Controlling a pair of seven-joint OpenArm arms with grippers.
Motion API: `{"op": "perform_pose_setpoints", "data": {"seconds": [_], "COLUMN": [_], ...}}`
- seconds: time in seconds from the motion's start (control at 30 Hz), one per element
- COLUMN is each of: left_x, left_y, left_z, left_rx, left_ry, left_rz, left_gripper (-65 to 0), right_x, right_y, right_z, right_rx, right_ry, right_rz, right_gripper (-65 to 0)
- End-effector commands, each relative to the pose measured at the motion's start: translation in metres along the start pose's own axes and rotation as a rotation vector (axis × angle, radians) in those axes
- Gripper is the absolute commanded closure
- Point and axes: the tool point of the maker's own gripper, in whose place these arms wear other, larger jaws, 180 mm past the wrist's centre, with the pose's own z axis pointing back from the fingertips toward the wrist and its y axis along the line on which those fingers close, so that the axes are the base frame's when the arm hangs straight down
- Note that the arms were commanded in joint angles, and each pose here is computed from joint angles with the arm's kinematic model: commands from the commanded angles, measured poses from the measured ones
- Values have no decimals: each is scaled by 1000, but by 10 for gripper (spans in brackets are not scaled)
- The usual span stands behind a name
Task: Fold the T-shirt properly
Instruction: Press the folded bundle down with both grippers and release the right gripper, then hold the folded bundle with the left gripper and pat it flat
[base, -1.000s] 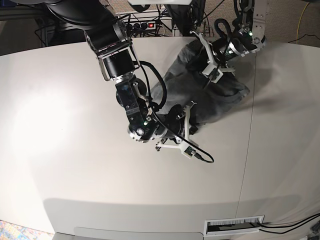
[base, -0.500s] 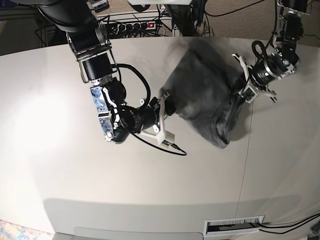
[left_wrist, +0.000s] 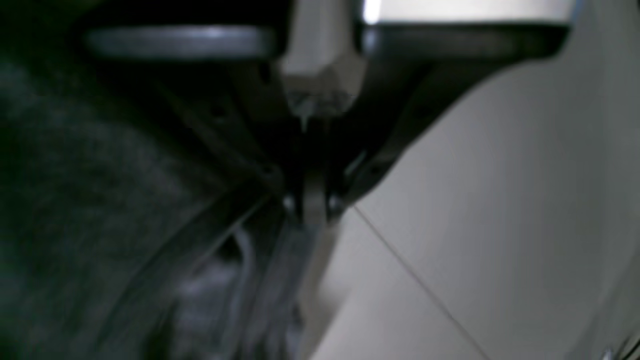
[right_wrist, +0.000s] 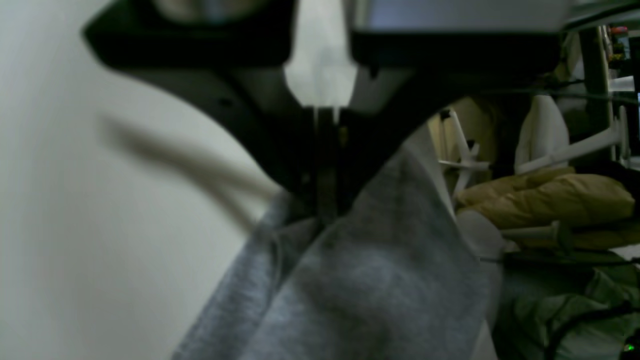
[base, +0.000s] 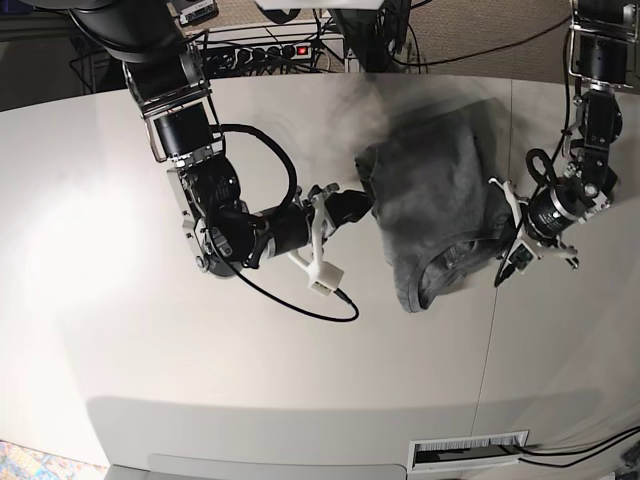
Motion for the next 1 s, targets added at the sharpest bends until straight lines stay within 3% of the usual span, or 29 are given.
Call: {"op": "perform_pose_setpoints", "data": {"seconds": [0.0,0.2,0.3,0.47,0.63,0.77,0.97], "left_x": [25,83,97,80,71,33,-32], "left_y": [10,-27,-54,-101,-131,-154,-161], "left_z": [7,31,44,45,42,32,23], "left_rx": [13,-102,-165,-235,-235,-236,-257], "left_ry": [-62,-119,-151,-166,-199,-97,36], "left_rz": [-18,16,83,199,281,315,313], "left_gripper": [0,0,0,0,0,0,0], "right_x": [21,29,40,55,75,72,70], "right_y": [4,-3,-16,-44,-53,-60,-64], "right_z": [8,20,41,89,122,129,130], "right_rx": [6,-15,-81,-276,-401,-480,-504], "right_ry": [-49,-96,-157,-246,-349,-315,-300], "right_rz": [37,21,20,41,90,111,112], "right_gripper": [0,0,0,0,0,0,0]}}
